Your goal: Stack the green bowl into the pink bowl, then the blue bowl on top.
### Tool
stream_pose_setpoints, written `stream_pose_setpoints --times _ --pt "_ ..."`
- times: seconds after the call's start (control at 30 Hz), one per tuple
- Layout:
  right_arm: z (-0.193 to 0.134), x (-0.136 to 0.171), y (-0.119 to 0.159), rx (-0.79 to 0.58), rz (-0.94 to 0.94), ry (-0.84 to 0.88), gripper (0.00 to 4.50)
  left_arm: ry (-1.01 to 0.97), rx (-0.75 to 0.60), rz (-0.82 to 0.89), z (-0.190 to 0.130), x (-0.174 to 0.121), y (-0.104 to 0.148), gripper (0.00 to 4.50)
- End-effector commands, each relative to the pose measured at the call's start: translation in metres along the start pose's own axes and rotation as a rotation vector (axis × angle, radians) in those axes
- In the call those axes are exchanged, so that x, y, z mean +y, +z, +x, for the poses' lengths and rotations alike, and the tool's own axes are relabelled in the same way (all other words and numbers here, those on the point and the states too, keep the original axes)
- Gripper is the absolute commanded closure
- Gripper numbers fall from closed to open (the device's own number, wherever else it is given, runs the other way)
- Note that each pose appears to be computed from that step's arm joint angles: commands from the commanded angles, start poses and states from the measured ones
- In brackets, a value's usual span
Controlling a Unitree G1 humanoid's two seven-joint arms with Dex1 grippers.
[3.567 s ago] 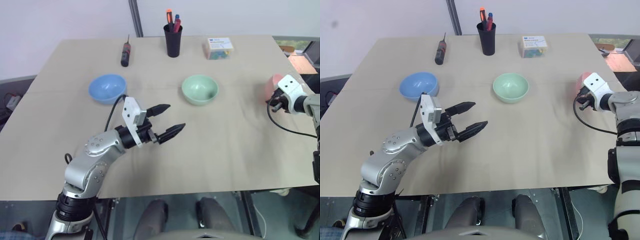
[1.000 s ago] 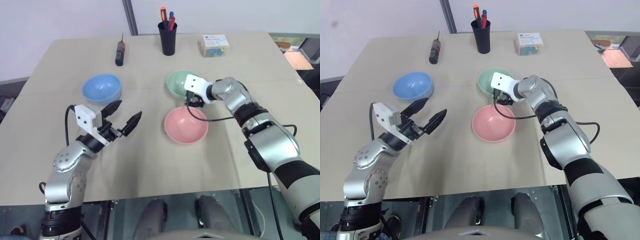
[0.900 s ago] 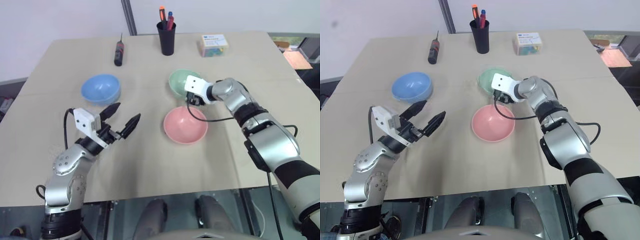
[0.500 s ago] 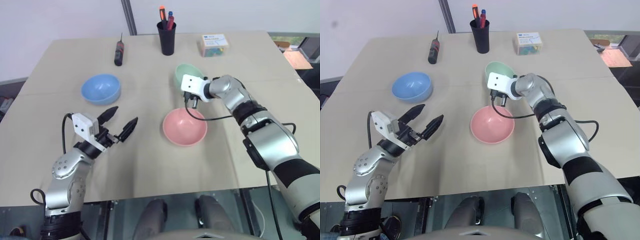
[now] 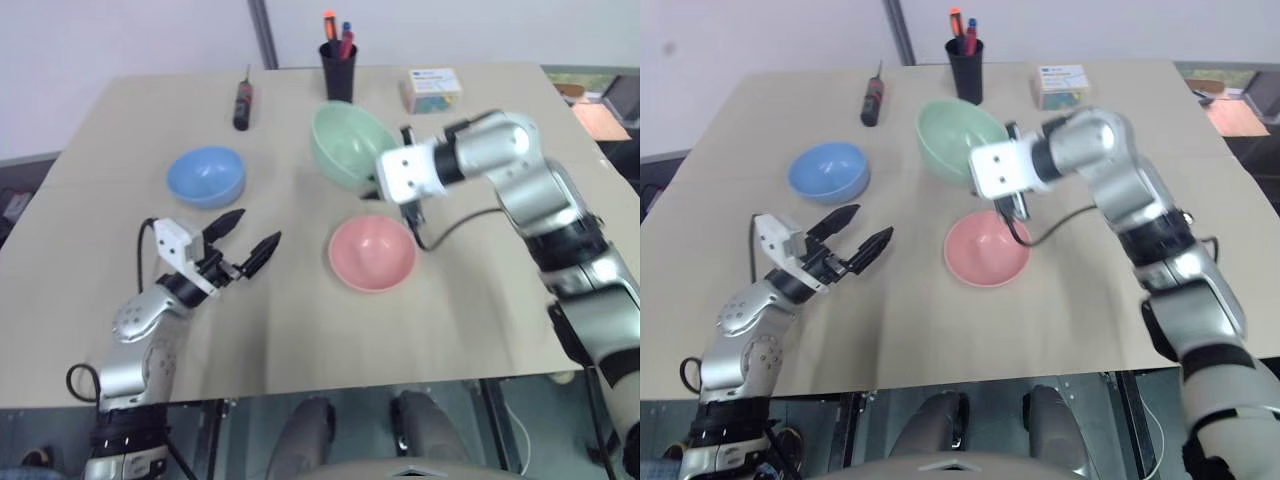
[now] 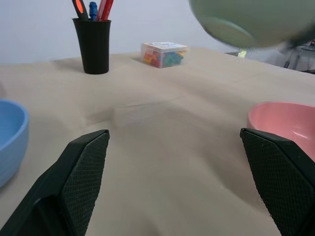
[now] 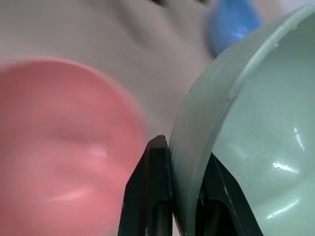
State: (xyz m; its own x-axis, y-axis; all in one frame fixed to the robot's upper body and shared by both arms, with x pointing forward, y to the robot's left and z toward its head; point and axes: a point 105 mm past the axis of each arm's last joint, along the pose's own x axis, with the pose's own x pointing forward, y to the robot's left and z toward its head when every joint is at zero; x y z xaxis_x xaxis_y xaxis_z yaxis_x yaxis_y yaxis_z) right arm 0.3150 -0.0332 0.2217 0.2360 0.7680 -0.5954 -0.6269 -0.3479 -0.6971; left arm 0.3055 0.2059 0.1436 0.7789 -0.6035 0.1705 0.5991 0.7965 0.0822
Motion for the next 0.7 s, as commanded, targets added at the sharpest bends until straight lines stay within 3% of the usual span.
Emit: stream_pose_setpoints --times 0.03,0.2,0.37,0.47,0.6,0.7 --pt "-0.004 0.009 0.022 0.015 -0.082 0.001 4.39 -0.039 -0.033 0.021 0.007 -0.002 0.009 0.0" --pt "-0.003 0.027 0.028 0.029 -0.093 0.046 4.39 -0.072 -0.034 0.015 0.015 -0.009 0.01 0.0" --pt "-0.009 0.039 0.03 0.039 -0.081 0.092 2.74 -0.087 -0.042 0.017 0.022 -0.014 0.017 0.0" --pt "-0.013 0.035 0.034 0.033 -0.045 0.075 1.37 -0.094 -0.047 0.02 0.03 -0.017 0.023 0.0" --pt "-0.034 0.012 0.042 -0.061 0.157 -0.051 1.37 -0.098 -0.064 0.048 0.043 -0.023 0.041 0.0" --pt "-0.059 -0.004 0.03 -0.085 0.333 -0.188 1.37 -0.052 -0.061 0.113 0.055 -0.021 0.059 0.0"
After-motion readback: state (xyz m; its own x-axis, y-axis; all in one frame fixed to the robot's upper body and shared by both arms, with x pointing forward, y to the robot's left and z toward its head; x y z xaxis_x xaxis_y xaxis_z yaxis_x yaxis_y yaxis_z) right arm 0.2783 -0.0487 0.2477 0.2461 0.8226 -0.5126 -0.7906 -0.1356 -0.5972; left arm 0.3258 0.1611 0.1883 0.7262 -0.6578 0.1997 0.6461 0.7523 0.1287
